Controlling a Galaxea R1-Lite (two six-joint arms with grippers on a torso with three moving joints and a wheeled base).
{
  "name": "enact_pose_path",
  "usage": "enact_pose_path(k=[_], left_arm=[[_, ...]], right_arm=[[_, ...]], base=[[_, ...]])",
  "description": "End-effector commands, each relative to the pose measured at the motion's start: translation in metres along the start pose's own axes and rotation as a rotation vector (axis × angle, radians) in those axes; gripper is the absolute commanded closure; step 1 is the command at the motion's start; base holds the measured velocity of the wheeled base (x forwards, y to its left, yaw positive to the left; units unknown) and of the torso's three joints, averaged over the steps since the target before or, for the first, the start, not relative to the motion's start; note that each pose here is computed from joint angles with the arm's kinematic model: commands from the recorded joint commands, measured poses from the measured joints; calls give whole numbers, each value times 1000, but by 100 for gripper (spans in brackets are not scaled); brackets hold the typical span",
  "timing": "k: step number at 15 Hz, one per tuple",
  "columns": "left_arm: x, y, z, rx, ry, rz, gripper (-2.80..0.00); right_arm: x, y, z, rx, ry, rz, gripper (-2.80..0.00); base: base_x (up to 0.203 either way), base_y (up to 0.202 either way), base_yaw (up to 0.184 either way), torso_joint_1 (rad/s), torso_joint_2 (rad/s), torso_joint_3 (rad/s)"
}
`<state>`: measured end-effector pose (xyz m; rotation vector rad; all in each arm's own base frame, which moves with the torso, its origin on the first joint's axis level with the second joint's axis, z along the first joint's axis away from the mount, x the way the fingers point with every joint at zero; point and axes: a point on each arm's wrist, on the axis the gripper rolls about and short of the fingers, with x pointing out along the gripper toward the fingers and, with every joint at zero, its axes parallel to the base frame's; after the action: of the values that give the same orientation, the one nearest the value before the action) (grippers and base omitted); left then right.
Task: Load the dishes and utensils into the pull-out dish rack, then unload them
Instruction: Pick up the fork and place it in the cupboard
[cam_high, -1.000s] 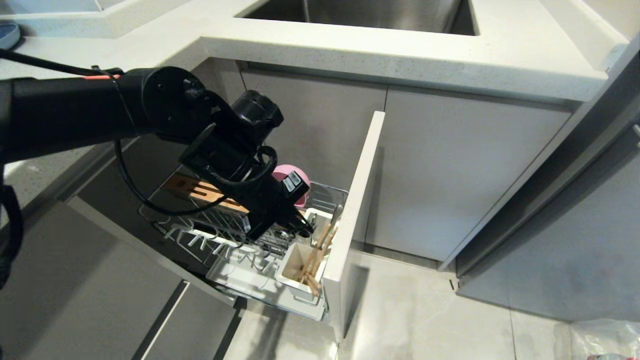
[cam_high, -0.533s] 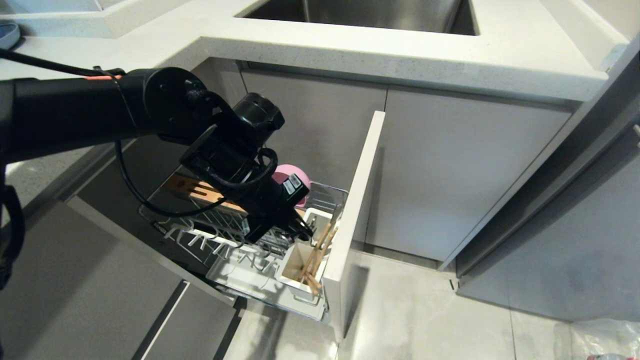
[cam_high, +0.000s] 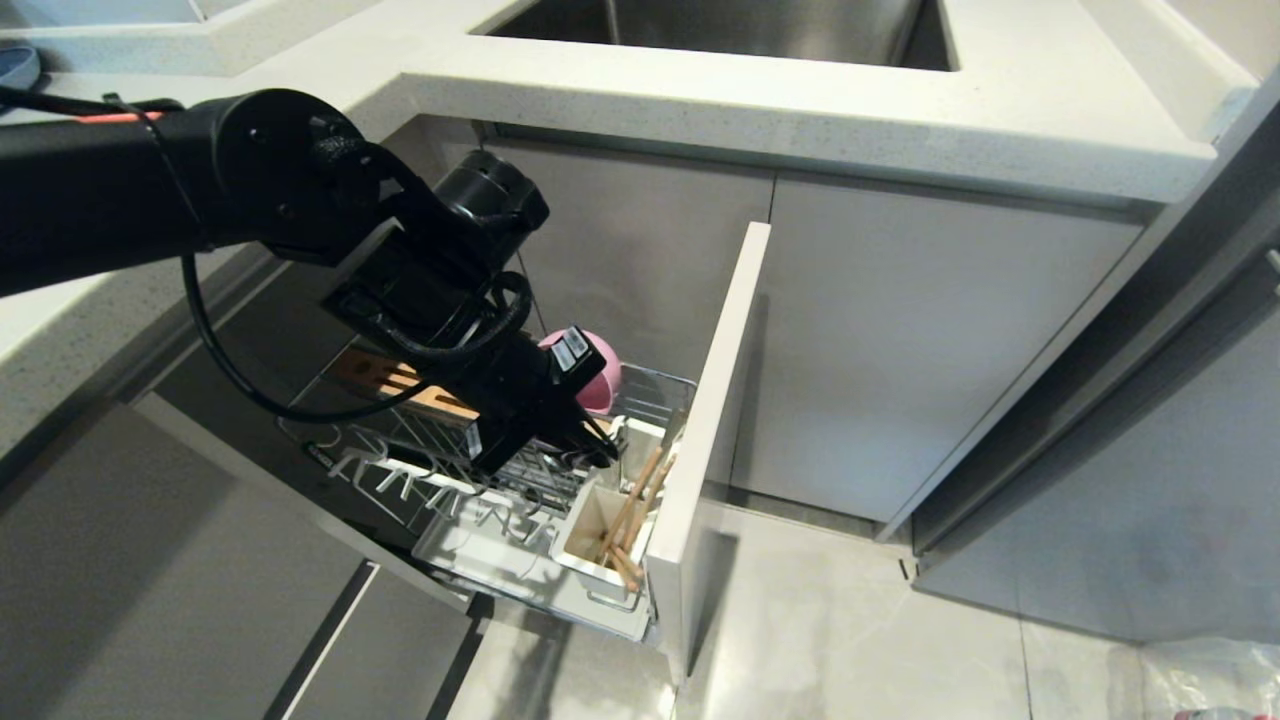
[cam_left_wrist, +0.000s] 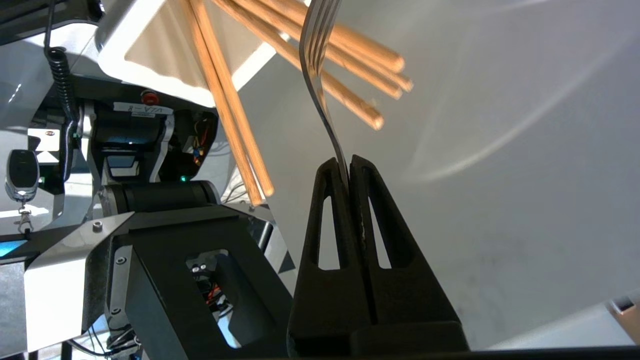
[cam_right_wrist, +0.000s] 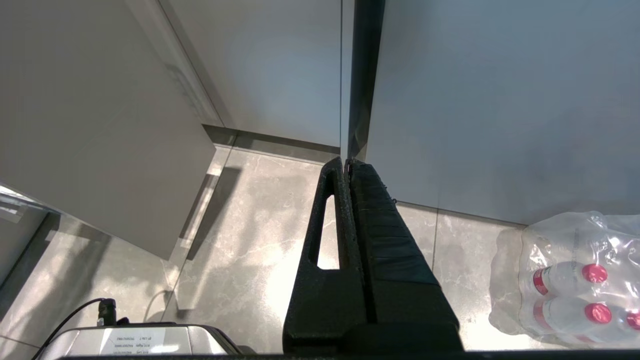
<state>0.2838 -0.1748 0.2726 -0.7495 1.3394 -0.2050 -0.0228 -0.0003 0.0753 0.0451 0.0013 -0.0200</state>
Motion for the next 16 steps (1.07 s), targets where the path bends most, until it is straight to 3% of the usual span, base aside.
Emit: enact_pose_path(k=[1, 7, 16], left_arm=[[-8, -1, -5, 2, -3, -13, 0], [-23, -1, -13, 16, -15, -37, 0], [-2, 0, -4, -2, 14, 9, 0]], right_arm=[[0, 0, 0, 0, 1, 0, 0], [0, 0, 0, 0, 1, 0, 0], [0, 0, 0, 0, 1, 0, 0]], base=[[0, 0, 0, 0, 0, 0], [0, 0, 0, 0, 0, 0], [0, 0, 0, 0, 0, 0]])
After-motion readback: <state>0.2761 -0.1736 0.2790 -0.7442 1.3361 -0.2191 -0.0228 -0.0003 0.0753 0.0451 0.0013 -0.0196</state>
